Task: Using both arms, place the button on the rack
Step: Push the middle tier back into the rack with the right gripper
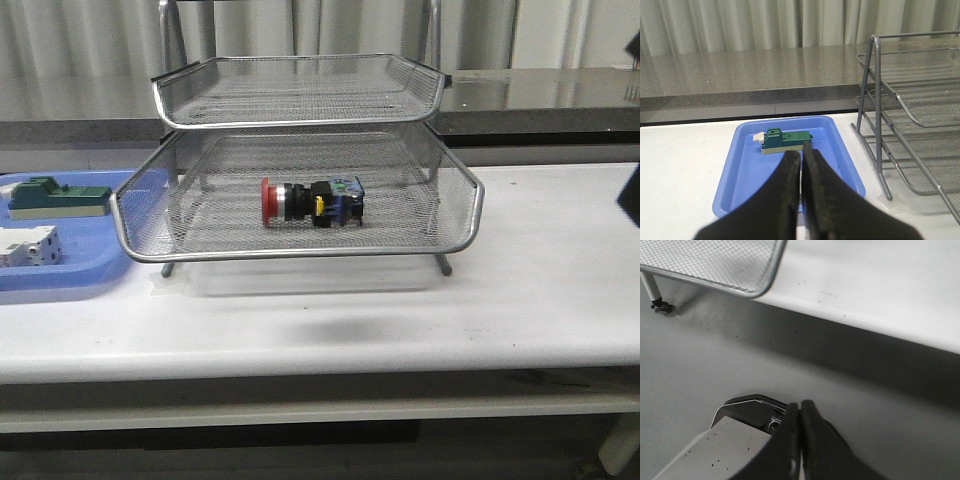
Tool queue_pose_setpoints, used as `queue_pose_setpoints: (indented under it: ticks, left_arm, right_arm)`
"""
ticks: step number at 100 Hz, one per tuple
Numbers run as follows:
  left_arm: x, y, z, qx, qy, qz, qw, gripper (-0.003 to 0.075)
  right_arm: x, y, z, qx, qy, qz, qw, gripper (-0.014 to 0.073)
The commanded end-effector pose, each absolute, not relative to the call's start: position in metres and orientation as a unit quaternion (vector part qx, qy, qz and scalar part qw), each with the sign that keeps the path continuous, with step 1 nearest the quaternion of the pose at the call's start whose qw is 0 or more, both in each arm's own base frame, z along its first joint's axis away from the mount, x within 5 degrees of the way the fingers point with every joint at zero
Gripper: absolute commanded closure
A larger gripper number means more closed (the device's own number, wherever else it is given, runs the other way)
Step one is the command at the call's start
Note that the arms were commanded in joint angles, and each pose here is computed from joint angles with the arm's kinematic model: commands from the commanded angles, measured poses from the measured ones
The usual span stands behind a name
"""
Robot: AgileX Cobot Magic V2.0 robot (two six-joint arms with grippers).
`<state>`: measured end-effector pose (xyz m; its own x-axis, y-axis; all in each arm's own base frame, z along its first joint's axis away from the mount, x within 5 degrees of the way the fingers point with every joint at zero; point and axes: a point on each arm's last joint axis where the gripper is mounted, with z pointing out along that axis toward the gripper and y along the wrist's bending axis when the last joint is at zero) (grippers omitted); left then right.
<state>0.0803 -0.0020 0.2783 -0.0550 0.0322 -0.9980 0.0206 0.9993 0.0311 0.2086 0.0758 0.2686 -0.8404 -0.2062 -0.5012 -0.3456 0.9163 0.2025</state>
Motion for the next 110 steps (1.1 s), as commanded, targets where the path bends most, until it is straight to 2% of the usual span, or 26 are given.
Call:
queue_pose_setpoints:
  ticks: [1,25,53,110]
  left_arm:
    - [0.081,0.0,0.294,0.0,0.693,0.005,0.721,0.0716]
    - [0.081,0.0,0.294,0.0,0.693,0.005,0.721,0.0716]
    - [0.081,0.0,0.294,0.0,0.693,0.005,0.721,0.0716]
    - [0.081,0.0,0.294,0.0,0.693,0.005,0.721,0.0716]
  right_arm:
    - [0.222,0.095,0.277,-0.168,0.932,0.159,0.278,0.0661]
    - [0.237,0.148,0.25,-0.236,0.923,0.168,0.254,0.0661]
    - [0.251,0.193,0.229,-0.302,0.908,0.155,0.244,0.0661]
    - [0.293,0.222,0.222,-0.361,0.879,0.105,0.292,0.0661]
